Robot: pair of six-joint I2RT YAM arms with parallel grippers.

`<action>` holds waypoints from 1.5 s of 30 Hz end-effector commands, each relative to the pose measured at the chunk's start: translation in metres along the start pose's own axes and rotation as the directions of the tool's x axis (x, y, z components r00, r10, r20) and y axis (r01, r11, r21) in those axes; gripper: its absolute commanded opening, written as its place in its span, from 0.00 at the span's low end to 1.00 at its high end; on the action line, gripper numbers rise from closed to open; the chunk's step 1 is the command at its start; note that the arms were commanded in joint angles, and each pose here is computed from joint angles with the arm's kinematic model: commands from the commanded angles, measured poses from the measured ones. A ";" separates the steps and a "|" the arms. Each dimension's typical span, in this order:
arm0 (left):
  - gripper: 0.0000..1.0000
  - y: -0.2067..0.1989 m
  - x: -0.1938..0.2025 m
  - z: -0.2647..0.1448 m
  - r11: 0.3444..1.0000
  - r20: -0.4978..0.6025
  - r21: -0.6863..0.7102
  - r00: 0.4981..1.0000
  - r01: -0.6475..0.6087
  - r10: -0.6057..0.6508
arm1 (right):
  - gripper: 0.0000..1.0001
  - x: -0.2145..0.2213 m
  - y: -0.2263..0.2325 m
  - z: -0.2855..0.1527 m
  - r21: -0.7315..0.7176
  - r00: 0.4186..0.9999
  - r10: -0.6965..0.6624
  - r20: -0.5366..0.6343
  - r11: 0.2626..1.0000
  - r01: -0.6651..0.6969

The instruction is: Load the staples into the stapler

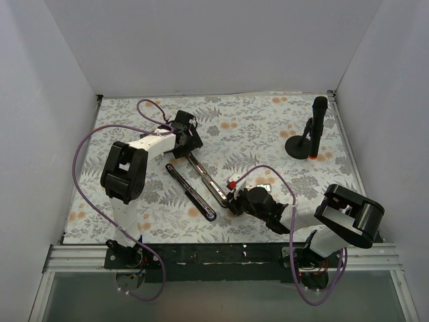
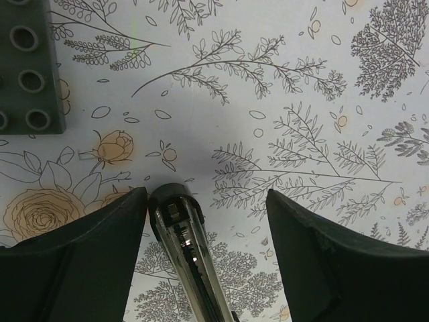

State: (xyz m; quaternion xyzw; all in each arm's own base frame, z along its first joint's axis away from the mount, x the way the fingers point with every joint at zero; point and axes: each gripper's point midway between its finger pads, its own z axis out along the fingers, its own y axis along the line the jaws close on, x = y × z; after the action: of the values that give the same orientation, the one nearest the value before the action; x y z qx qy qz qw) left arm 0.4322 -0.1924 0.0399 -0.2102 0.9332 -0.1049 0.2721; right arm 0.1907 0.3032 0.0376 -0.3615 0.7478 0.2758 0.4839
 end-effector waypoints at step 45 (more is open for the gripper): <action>0.02 -0.056 0.057 -0.120 0.990 0.118 0.138 0.993 -0.006 -0.010 | 0.06 -0.054 -0.013 0.018 0.122 0.981 -0.092 0.172 0.990 0.072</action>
State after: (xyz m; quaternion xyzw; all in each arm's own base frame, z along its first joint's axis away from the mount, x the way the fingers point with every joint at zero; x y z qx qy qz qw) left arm 0.3792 -0.2232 0.1354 -0.2093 0.8921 -0.1066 0.3860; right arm 0.2092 0.2998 0.0388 -0.3660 0.7344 0.2165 0.5290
